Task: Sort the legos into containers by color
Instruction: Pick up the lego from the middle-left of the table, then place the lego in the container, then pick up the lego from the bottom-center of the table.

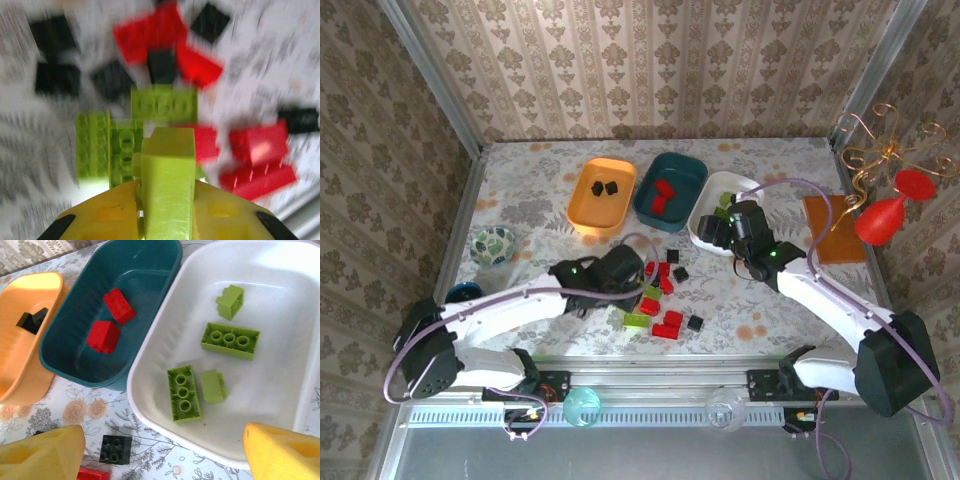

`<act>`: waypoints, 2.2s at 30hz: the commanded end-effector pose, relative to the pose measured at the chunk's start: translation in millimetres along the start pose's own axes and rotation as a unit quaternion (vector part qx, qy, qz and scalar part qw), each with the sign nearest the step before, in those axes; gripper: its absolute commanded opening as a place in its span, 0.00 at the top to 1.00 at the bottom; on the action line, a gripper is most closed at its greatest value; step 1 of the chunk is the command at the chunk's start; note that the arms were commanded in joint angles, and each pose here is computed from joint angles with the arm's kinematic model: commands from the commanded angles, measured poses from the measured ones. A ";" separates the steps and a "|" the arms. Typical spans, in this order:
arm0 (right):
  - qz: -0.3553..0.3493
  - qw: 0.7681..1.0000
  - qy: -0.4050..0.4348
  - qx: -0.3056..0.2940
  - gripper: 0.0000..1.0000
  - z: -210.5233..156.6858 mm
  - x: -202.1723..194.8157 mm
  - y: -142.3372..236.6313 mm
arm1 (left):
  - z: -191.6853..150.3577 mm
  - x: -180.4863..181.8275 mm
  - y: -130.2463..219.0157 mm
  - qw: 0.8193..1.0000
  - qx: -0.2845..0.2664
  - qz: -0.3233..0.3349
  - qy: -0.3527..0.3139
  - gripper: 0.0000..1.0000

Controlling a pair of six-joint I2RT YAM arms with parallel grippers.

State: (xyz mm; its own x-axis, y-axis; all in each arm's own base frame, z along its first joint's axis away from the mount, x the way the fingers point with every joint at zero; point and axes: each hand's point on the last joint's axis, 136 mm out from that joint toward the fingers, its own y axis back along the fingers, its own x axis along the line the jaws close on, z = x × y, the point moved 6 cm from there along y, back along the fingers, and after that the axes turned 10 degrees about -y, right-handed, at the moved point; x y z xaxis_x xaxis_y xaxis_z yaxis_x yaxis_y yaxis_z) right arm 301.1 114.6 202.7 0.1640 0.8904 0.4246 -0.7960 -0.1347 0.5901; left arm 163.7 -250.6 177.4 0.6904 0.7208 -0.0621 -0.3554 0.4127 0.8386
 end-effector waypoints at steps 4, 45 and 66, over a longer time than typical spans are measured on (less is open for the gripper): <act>-0.049 0.998 -0.033 -0.031 0.16 1.1 -21.4 22.2 | 109.0 -10.3 -25.5 0.992 -0.114 -0.044 -0.035 0.87; 0.056 0.994 0.050 0.083 0.17 -48.3 12.7 21.9 | 183.3 12.5 16.0 0.930 -0.310 -0.190 0.051 0.00; 0.044 0.949 0.229 0.213 0.41 -138.6 55.2 -21.7 | -16.7 52.9 53.8 0.967 -0.236 0.022 0.089 0.00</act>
State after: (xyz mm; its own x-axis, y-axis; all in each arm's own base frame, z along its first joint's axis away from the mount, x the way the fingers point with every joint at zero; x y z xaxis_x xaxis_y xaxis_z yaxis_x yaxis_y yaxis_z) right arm 255.0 217.2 124.1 -0.1685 0.9646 0.2031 -0.4979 -0.2611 0.8270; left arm 170.6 -194.8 221.4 0.6243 0.7579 -0.1894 -0.6251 0.6301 0.4606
